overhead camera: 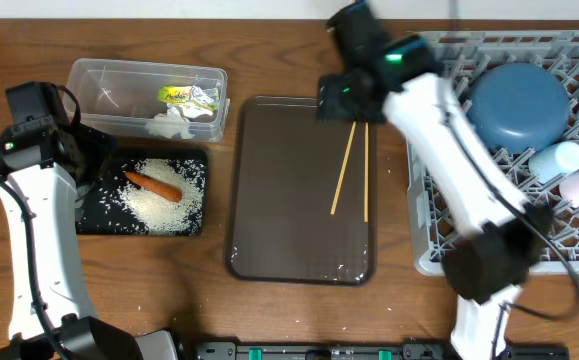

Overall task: Sort waste into correct bins and load items into the dishwasher rack
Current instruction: 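Move the right gripper to the chopsticks and grasp one chopstick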

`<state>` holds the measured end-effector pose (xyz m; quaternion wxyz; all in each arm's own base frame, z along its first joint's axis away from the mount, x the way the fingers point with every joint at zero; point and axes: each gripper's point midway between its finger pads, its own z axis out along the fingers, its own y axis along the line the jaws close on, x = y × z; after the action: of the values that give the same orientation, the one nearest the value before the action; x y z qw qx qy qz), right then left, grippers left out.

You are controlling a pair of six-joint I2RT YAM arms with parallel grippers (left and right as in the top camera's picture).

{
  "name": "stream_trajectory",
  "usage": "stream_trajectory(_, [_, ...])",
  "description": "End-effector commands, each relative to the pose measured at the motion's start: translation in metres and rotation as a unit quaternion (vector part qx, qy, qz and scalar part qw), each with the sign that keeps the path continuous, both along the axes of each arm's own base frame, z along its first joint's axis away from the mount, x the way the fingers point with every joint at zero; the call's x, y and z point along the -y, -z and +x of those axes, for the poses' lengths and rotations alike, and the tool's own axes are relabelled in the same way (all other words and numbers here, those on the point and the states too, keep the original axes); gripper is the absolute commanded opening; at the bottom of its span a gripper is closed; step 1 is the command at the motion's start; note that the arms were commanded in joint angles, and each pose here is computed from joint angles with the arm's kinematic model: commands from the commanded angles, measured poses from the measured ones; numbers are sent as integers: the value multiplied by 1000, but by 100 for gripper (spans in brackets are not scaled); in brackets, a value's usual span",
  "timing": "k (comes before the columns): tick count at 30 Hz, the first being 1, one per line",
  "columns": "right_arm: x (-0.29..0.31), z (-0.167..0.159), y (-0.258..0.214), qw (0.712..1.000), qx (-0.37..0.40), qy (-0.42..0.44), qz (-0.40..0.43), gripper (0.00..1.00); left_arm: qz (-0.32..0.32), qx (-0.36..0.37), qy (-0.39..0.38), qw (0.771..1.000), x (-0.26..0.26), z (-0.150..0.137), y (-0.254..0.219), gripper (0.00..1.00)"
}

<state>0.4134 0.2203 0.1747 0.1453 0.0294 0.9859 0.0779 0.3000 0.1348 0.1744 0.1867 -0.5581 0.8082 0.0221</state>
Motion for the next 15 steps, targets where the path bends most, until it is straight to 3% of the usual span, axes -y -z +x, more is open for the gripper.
stream_trajectory(1, [-1, 2, 37, 999, -37, 25, -21, 69, 3, -8, -3, 1000, -3, -2, 2, 98])
stream_trajectory(7, [3, -7, 90, 992, -111, 38, -44, 47, 3, -8, -3, 1000, -3, -2, 2, 98])
stream_trajectory(15, [9, -12, 137, 983, -164, 37, -67, 45, 3, -8, -3, 1000, -3, -2, 2, 98])
